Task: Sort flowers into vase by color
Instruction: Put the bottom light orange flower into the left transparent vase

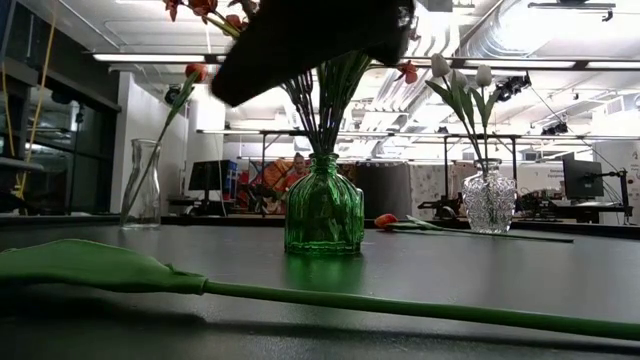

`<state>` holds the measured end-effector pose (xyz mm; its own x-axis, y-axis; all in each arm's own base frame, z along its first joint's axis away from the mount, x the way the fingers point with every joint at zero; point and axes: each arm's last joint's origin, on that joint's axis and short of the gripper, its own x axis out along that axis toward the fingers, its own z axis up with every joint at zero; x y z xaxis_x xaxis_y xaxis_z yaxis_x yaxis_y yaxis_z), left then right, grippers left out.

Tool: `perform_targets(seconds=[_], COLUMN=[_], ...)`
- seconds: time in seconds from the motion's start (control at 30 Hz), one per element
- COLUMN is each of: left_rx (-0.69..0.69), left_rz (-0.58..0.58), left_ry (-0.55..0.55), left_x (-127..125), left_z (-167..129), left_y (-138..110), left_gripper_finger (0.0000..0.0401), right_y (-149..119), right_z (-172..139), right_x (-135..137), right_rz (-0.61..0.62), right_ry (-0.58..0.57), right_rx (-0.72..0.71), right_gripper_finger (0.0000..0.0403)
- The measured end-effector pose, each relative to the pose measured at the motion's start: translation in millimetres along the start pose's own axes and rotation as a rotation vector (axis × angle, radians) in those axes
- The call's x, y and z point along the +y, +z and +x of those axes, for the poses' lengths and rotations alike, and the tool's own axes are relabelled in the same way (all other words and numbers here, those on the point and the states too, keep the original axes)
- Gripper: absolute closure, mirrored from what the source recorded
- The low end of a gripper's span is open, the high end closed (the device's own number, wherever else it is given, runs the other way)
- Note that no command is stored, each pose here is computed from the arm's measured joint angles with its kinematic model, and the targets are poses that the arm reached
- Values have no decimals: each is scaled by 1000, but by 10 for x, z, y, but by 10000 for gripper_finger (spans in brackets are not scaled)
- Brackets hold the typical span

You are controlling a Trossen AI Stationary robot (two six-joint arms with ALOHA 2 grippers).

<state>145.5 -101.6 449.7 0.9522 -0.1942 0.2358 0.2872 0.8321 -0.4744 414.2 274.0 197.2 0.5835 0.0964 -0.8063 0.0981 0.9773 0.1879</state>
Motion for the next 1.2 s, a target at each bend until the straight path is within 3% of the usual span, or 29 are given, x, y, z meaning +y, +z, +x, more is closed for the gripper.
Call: perform_targets(seconds=[0.33, 0.43, 0.8, 0.97, 1.13, 1.2], left_rx=[10, 15, -56, -128, -178, -192], left_rz=[71, 103, 74, 85, 65, 62], left_ry=[-15, -31, 7, 2, -8, -10], left_x=[-166, -187, -127, -62, 19, 50], left_z=[-161, -193, -370, -529, -699, -758], left_y=[-20, -14, 180, 368, 526, 575], left_gripper_finger=[206, 206, 206, 206, 206, 206], right_y=[48, 24, 4, -10, 29, 57], right_z=[402, 472, 657, 739, 686, 620], right_x=[-18, -89, -234, -265, -276, -273], right_rz=[-43, -48, -67, -54, 6, 47], right_ry=[-43, -102, -133, -115, -70, -34], right_rx=[27, 39, 84, 105, 134, 158], right_gripper_finger=[187, 187, 194, 256, 380, 388])
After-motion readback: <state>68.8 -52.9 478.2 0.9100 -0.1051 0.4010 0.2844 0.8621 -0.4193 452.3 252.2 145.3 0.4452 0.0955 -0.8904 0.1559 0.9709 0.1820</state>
